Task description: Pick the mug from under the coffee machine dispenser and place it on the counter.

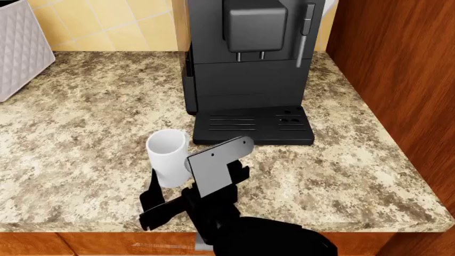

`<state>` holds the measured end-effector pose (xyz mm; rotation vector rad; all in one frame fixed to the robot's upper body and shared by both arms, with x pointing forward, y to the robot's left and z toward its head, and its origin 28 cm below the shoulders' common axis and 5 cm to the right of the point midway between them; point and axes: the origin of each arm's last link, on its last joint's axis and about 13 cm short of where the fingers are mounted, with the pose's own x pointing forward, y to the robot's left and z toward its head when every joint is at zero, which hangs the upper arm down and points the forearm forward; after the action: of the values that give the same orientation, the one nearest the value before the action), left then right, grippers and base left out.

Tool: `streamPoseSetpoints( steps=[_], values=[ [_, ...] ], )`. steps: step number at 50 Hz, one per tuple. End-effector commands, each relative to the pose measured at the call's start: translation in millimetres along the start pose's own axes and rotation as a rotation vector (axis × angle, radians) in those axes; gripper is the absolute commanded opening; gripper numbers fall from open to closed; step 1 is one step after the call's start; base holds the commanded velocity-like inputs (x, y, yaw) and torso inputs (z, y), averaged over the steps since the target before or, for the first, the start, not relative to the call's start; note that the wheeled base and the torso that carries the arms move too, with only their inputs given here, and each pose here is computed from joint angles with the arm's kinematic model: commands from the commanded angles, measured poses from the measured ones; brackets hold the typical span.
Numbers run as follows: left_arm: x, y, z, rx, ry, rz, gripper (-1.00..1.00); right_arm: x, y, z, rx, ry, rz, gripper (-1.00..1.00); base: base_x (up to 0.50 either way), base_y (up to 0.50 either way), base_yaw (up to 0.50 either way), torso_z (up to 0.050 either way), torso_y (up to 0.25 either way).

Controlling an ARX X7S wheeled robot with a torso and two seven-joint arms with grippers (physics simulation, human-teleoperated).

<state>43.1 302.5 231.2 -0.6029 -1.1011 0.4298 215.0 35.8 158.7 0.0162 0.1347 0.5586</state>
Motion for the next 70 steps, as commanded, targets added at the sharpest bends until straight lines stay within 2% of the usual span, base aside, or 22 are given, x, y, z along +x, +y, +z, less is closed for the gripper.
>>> streamPoseSetpoints(
  steps=[1,22,37,43,62,70],
  values=[
    [0.1,0.0,0.6,-0.002,-0.004,0.001,1.00,-8.2,-0.3,11.0,0.017,-0.035,0.007,1.00,0.00,0.00,0.00,0.000,0.000],
    [-0.2,-0.7,2.2,0.000,-0.007,0.001,1.00,-36.6,-2.5,19.8,0.037,-0.111,0.021,1.00,0.00,0.00,0.00,0.000,0.000],
    [0.0,-1.0,0.6,0.002,-0.004,-0.001,1.00,-62.2,6.4,43.9,0.058,-0.239,0.064,1.00,0.00,0.00,0.00,0.000,0.000],
    [-0.2,-0.8,0.1,0.003,-0.001,0.000,1.00,-75.8,8.7,54.8,0.056,-0.334,0.051,1.00,0.00,0.00,0.00,0.000,0.000],
    [0.4,-4.1,1.1,0.005,0.002,-0.014,1.00,-96.2,4.9,63.9,0.091,-0.447,0.018,1.00,0.00,0.00,0.00,0.000,0.000],
    [0.9,-5.6,-0.9,0.007,0.010,-0.023,1.00,-103.5,-0.3,71.5,0.102,-0.525,-0.047,1.00,0.00,0.00,0.00,0.000,0.000]
  ],
)
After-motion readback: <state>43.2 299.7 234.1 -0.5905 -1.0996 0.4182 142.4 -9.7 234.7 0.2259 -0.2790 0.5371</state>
